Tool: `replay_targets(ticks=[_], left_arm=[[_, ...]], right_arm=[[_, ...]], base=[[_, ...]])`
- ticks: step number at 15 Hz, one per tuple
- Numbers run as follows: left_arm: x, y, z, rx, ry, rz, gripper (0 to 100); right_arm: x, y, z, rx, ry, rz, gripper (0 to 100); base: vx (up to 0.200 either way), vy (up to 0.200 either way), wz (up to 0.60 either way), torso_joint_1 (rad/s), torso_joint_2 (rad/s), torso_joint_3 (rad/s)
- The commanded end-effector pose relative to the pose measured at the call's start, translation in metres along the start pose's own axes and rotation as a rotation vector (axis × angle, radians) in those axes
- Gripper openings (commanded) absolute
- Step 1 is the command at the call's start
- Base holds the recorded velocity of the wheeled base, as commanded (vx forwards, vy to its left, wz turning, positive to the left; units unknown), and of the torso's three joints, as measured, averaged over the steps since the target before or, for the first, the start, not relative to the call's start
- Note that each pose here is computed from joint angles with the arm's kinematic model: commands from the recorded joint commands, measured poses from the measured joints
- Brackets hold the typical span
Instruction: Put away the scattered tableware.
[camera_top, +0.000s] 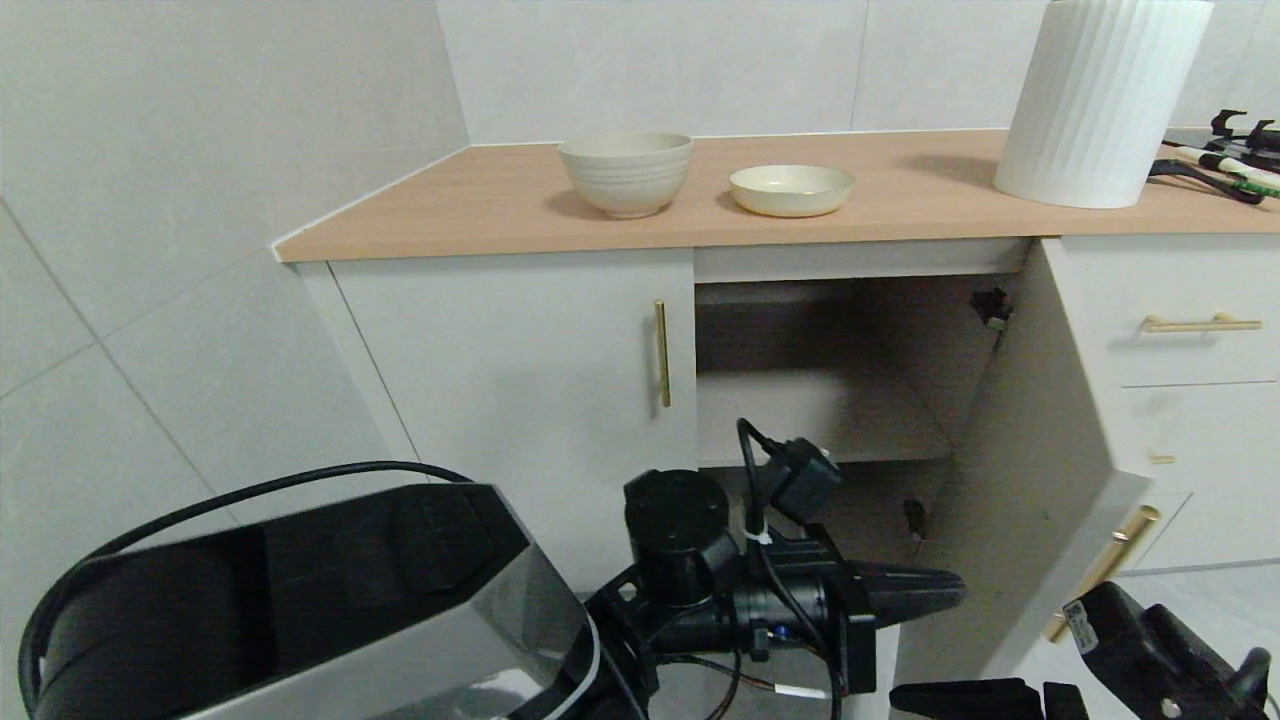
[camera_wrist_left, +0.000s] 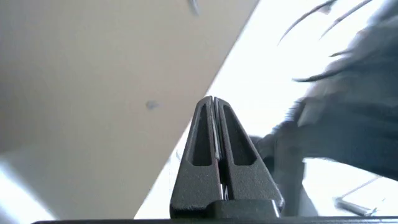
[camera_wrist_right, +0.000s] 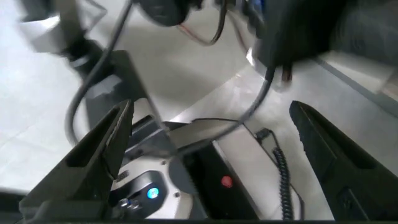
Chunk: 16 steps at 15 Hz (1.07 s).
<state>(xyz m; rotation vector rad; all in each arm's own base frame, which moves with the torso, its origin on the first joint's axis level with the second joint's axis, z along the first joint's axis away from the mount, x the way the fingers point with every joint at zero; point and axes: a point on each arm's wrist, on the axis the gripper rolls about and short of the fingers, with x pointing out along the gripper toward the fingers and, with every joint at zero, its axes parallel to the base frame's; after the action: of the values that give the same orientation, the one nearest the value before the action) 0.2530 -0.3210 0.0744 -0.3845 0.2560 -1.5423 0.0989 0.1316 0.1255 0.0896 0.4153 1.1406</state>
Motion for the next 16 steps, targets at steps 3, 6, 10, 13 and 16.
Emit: replay_targets(ticks=[3,6,10,13,16], left_arm=[[-0.019,0.012,0.013,-0.004,-0.032,0.03,0],[-0.029,0.014,0.028,-0.025,-0.03,0.093,0],[-0.048,0.017,0.049,-0.041,-0.055,0.195,0],[-0.073,0.015,0.072,-0.067,-0.07,0.301,0],[-0.119,0.014,0.098,-0.04,-0.126,0.408,0]], right_arm=[[-0.003,0.002,0.002,-0.006,-0.018,0.007,100],[-0.003,0.002,0.004,-0.007,-0.03,0.004,100],[-0.003,0.0,0.007,0.017,-0.043,-0.004,100],[-0.003,0.0,0.009,0.013,-0.053,-0.004,100],[-0.001,-0.007,0.014,0.024,-0.065,-0.042,100]], base=[[0.0,0.0,0.0,0.0,0.0,0.0],[0.0,0.0,0.0,0.0,0.0,0.0],[0.0,0.0,0.0,0.0,0.0,0.0],[0.0,0.0,0.0,0.0,0.0,0.0],[0.0,0.0,0.0,0.0,0.0,0.0]])
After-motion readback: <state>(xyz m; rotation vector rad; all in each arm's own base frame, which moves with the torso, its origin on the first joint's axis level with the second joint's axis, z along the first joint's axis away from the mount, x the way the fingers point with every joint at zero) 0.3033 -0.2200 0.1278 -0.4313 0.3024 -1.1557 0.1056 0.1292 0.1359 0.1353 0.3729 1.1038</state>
